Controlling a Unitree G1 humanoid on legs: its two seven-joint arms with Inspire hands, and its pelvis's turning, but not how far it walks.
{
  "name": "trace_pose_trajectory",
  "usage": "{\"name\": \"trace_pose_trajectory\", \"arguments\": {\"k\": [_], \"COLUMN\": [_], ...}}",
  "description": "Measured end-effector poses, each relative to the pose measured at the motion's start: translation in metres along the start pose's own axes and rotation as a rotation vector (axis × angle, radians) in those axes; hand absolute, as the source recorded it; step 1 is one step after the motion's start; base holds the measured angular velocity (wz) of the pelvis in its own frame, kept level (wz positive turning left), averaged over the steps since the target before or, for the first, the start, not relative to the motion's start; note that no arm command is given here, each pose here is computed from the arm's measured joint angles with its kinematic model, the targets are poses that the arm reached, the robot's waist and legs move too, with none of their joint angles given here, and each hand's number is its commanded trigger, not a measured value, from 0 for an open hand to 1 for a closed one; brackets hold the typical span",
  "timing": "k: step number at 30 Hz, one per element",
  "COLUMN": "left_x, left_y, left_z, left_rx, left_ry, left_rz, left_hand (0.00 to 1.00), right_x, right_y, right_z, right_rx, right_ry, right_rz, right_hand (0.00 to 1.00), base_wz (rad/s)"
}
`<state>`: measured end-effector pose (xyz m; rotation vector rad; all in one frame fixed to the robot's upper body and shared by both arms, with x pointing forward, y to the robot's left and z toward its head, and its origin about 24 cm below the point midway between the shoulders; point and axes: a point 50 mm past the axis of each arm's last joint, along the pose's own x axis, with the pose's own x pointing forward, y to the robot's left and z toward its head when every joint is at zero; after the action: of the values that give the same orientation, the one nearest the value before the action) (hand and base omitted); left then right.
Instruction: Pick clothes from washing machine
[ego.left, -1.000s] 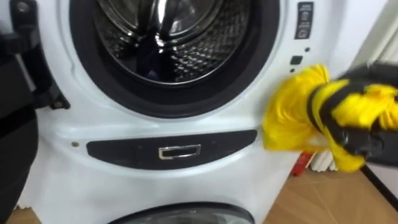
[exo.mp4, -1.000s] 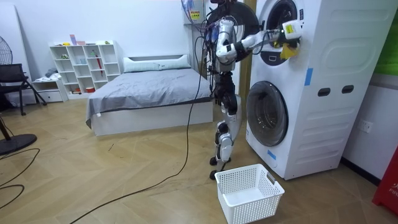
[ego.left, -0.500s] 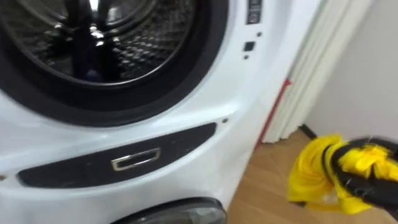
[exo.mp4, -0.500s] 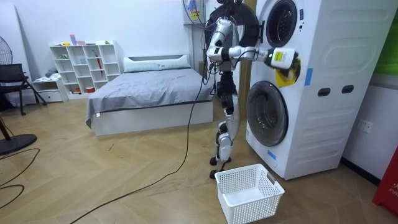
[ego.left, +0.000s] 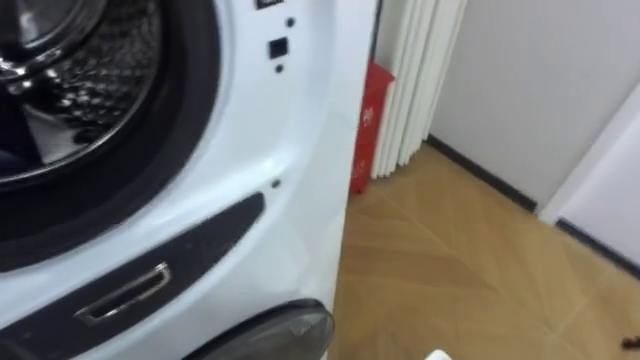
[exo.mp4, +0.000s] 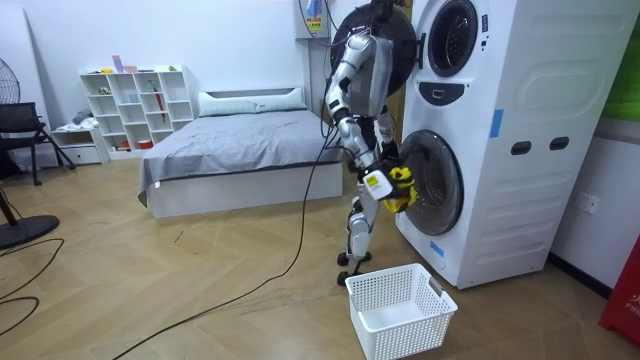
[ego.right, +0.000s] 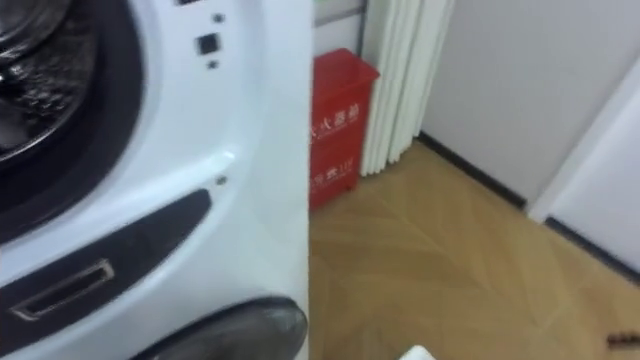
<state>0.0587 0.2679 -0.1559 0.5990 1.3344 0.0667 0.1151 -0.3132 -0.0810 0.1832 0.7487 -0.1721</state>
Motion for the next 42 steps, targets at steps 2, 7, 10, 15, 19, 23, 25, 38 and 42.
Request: {"name": "trace_pose_trajectory", "arguments": {"k": [2,7,10,15,19,23,25,38,42], "left_x": [0.001,0.001,0.001,0.001,0.0,-0.001,-0.002,-0.004,-0.005], "left_y": [0.0,-0.004,-0.005,-0.005,-0.012,-0.014,-0.014,-0.017,-0.019], "left_z": [0.005,0.018,0.026,0.044,0.06,0.07,0.073,0.085,0.087], "left_rx": [-0.045,-0.07,-0.075,-0.053,-0.064,-0.077,-0.079,-0.069,-0.051], "left_ry": [-0.01,-0.046,-0.079,-0.129,-0.173,-0.199,-0.211,-0.289,-0.313], "left_rz": [-0.019,-0.04,-0.047,-0.053,-0.074,-0.077,-0.077,-0.087,-0.091], "left_hand": [0.0,0.0,0.0,0.0,0.0,0.0,0.0,0.0,0.0], "right_x": [0.005,0.019,0.029,0.038,0.043,0.05,0.051,0.055,0.056], "right_y": [-0.004,-0.003,-0.001,0.004,0.007,0.018,0.02,0.027,0.028], "right_z": [-0.003,0.006,0.017,0.035,0.041,0.042,0.041,0.05,0.054], "right_rx": [0.017,0.021,0.028,0.012,0.011,0.002,0.001,0.018,0.018], "right_ry": [0.012,-0.004,-0.031,-0.088,-0.097,-0.087,-0.087,-0.135,-0.157], "right_rz": [-0.042,-0.09,-0.132,-0.17,-0.205,-0.186,-0.187,-0.23,-0.233], "right_hand": [1.0,1.0,1.0,1.0,1.0,1.0,1.0,0.0,0.0], "base_wz": [-0.02,-0.05,-0.05,-0.02,-0.02,0.05,0.12,0.13,0.2]}}
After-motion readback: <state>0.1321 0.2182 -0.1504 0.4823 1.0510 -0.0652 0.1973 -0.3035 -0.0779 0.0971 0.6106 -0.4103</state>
